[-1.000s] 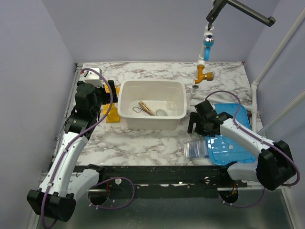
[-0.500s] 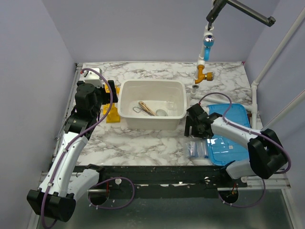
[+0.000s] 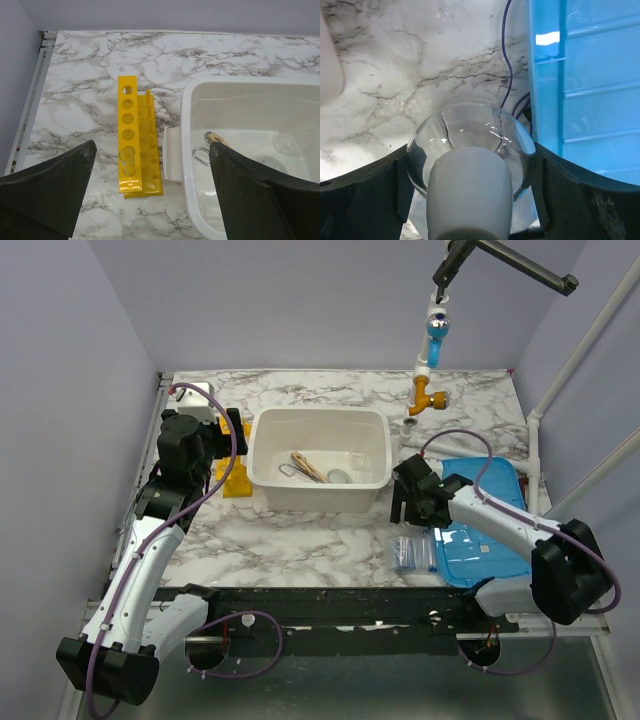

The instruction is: Organize the chemistry lab equipment

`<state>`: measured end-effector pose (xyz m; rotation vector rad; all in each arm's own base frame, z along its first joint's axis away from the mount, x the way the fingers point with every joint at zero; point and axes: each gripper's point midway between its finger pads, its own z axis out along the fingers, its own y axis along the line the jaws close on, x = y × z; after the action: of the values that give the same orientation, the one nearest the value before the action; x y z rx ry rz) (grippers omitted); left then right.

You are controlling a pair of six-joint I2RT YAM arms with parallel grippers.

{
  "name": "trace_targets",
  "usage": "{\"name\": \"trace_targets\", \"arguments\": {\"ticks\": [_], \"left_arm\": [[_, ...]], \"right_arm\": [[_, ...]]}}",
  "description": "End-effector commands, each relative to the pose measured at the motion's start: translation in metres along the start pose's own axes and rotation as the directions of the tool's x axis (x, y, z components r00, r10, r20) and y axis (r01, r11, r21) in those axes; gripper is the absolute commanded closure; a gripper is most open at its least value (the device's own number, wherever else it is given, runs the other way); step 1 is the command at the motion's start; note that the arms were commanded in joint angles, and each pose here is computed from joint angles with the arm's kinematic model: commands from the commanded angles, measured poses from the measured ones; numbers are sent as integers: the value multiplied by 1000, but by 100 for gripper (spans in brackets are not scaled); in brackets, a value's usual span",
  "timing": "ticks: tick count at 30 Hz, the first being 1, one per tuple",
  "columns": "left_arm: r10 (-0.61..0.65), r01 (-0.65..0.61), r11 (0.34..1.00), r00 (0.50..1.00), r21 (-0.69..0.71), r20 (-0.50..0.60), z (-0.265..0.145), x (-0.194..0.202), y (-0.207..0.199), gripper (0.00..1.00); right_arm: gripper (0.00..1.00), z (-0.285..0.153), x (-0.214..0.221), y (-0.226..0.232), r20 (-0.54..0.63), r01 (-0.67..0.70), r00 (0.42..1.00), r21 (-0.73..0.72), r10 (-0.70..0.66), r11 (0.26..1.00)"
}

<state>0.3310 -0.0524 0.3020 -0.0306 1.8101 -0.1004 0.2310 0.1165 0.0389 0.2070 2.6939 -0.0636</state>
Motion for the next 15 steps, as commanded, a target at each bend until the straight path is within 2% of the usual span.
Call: {"name": "trace_targets", "arguments": {"ticks": [1, 3, 10, 15], "left_arm": [[-18, 18, 1000, 999, 15, 30, -4, -7, -2, 1], [-20, 19, 1000, 999, 23, 30, -4, -7, -4, 1], [-22, 21, 999, 999, 31, 26, -4, -6, -5, 1], [-25, 24, 999, 1000, 48, 15, -2, -4, -8, 1]], "right_arm": [[55, -40, -28, -9, 76, 33, 997, 11, -33, 999], [57, -53, -31, -2, 70, 57, 996, -44, -54, 997], [61, -97, -36, -4, 1, 122, 993, -58, -122, 991], [65, -144, -50, 15, -22, 162, 985, -178, -168, 971]]}}
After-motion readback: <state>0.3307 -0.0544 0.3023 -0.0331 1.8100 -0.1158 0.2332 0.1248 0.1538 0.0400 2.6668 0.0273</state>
